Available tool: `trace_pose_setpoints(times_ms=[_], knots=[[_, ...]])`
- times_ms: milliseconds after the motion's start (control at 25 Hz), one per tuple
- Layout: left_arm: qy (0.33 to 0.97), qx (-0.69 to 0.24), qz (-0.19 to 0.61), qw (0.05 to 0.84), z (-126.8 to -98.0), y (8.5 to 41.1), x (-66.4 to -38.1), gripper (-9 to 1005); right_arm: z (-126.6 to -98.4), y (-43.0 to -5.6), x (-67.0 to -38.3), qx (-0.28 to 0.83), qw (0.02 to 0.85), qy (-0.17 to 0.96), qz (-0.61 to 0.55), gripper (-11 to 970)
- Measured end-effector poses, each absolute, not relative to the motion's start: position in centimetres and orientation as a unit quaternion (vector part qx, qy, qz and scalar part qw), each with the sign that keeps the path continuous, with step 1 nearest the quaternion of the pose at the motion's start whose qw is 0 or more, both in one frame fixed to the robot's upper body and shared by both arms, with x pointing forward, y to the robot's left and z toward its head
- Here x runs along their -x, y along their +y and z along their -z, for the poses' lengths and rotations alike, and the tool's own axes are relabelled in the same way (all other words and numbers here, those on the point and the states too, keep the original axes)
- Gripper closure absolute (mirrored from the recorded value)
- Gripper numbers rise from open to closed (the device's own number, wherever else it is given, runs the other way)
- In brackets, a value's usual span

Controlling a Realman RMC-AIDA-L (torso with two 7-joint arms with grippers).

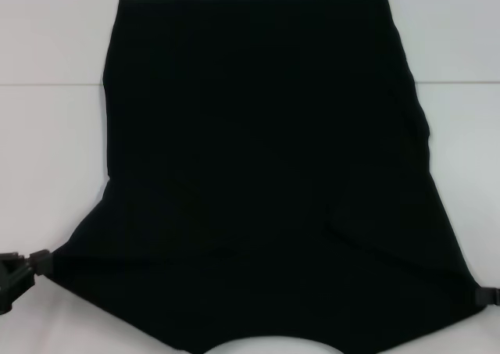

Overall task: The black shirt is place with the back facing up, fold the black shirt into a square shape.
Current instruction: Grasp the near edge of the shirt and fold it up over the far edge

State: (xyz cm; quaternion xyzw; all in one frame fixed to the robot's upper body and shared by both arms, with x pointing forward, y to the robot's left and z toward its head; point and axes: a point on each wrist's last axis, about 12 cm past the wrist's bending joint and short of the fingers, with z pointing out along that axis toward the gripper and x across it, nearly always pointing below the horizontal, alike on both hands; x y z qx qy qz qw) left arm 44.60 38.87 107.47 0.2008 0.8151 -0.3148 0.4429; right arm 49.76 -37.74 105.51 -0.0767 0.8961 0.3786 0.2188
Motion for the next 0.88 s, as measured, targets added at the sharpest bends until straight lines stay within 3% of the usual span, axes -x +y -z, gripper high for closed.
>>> trace_pose_setpoints(times_ms=[520, 720, 880], knots=[[0.805, -0.181, 0.377, 0.422, -106.9, 38.8, -39.6, 990, -104.7, -38.8, -43.7, 0.124, 0.236, 0.861, -0.433, 915], [0.800, -0.183, 0.387, 0.421, -107.3, 38.5, -40.5, 989, -105.3, -38.8, -44.4, 0.132, 0.245, 0.856, -0.435, 915], [0.791, -0.188, 0.382, 0.439, -108.2, 38.4, -43.7, 989, -106.5, -38.3, -46.8, 0.143, 0.274, 0.846, -0.434, 914]])
